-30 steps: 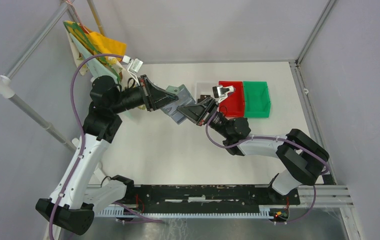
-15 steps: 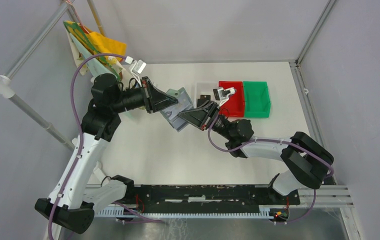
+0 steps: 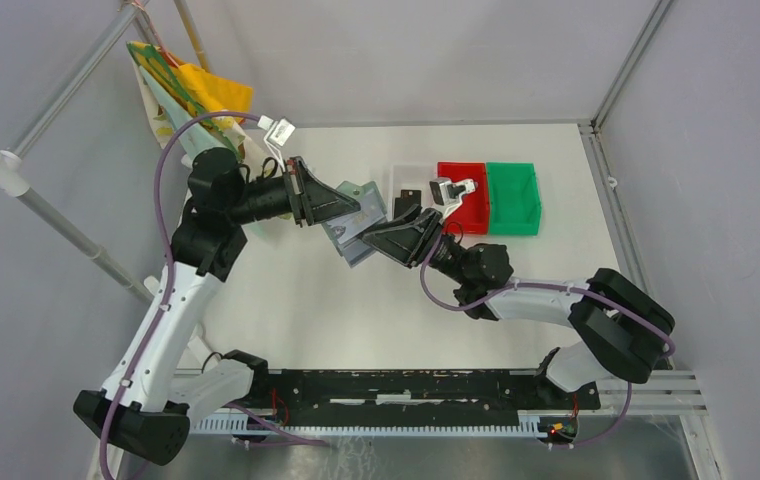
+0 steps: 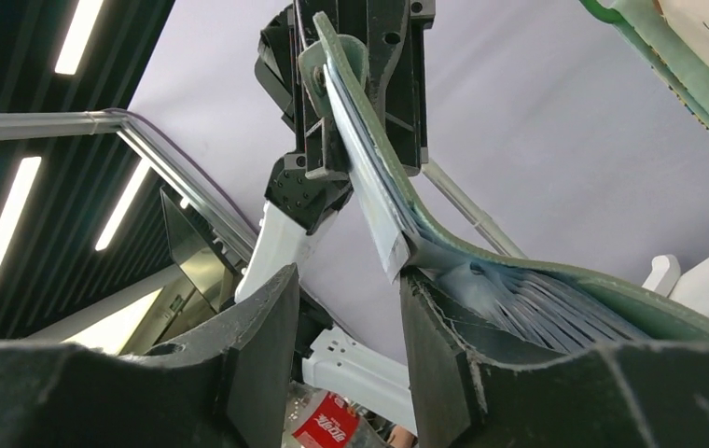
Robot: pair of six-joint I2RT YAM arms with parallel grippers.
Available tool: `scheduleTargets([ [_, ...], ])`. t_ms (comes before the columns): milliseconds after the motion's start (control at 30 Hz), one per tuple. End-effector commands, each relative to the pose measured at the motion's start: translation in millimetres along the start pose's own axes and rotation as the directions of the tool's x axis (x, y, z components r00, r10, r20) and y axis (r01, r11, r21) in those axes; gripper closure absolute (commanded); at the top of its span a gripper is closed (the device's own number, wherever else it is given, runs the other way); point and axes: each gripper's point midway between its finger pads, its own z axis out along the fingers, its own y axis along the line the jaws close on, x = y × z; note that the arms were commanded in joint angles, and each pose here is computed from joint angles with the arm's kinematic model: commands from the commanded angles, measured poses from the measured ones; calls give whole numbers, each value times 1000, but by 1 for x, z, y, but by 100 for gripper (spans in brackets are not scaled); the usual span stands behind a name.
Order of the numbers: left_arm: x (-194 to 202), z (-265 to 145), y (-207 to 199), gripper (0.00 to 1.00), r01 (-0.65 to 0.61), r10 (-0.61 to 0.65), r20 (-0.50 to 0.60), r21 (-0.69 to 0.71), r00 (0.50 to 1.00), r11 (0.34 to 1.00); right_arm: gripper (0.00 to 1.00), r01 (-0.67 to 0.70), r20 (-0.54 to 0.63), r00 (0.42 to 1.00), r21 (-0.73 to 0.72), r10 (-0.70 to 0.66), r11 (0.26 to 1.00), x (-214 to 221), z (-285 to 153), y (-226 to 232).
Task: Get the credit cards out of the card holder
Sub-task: Remove the credit card from the card holder.
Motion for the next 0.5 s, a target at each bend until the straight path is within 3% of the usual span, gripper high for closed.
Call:
scheduleTargets([
  [0,22,-10,-41,97,127,-110,-110,170,988,977,51,135,247,968,-351,-47,927,-49,3,97],
  [100,23,-13,-47,98,137,-119,-109,179,987,974,57,132,240,970,-398,-36,908,-49,9,103],
  [367,36,-16,-39,98,176,-159,-116,145,980,974,61,176,272,961,-480,-45,860,-56,20,123],
  [467,35,-17,-38,97,152,-138,-108,139,985,979,71,193,290,956,-495,-49,847,-60,20,132],
])
